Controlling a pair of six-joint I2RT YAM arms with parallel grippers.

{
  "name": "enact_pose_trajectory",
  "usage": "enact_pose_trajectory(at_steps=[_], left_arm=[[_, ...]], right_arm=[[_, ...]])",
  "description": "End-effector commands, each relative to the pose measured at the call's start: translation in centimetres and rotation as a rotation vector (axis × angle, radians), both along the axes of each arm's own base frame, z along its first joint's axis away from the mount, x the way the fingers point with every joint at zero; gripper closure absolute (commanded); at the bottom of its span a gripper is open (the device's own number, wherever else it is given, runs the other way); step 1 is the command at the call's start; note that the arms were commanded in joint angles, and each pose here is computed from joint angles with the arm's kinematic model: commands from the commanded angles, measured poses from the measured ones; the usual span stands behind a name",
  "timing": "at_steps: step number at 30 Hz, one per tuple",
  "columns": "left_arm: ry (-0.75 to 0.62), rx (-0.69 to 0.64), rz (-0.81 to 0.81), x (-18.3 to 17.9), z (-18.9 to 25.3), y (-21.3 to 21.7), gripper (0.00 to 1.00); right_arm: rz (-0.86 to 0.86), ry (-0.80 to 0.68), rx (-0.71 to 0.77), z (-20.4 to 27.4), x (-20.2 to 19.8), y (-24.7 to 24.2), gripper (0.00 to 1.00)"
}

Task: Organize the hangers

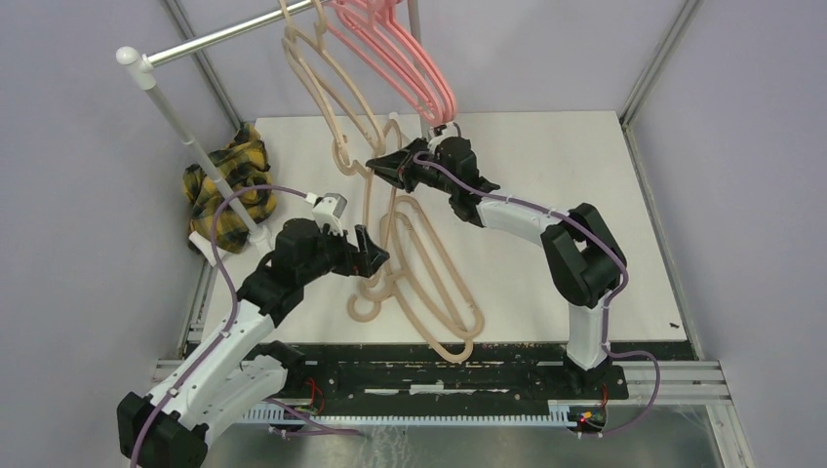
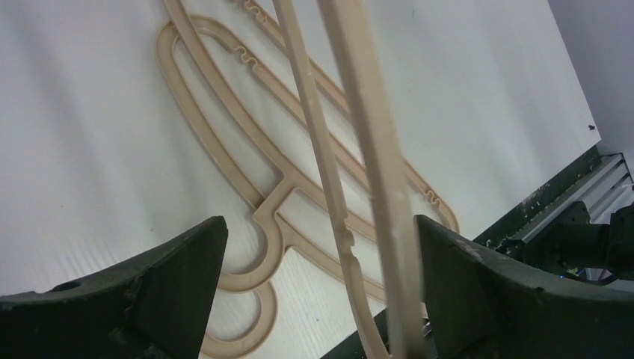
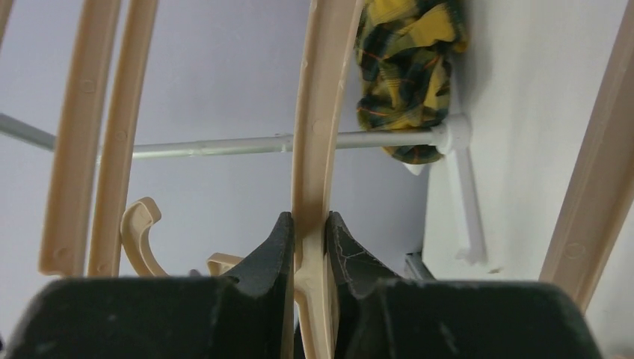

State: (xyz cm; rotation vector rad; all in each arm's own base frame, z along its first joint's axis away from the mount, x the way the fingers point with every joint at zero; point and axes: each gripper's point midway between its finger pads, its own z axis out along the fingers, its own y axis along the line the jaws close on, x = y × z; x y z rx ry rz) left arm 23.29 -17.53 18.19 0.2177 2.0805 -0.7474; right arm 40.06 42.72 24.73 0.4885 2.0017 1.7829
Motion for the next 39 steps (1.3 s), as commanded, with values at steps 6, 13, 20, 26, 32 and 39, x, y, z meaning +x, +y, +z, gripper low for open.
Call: enact_pose_trajectory(at_steps=[6,13,20,26,32,39], left_arm=[[0.031,-0.041,0.011,0.4,-1.5,-1.0,0.43],[0.062,-0.028,0.081,0.8,-1.3,-0.2,0.97],[0.15,0.112,0.253,0.7,-2.0,3.4,0.97],[0.248,0.23,0.479,-0.4,-4.1,7.7,0.97],[0.219,0.302,0.661,-0.5,-3.8,11.3,0.97],[0.022,0.389,0.81,2.6,5.2,14.2,0.97]], right_arm=[[0.042,-0.065,0.255,8.4,-1.9,0.5,0.93],[0.057,-0.011,0.206,5.7,-2.3,0.5,0.87],[0.013,0.055,-0.09,-1.5,-2.7,-3.4,0.1],[-0.022,0.016,-0.358,-4.8,-3.7,-8.7,0.0],[-0.012,-0.036,-0.579,-5.9,-5.8,-12.6,0.0],[-0.044,-0.091,-0.711,-5.6,-7.5,-16.4,0.0]])
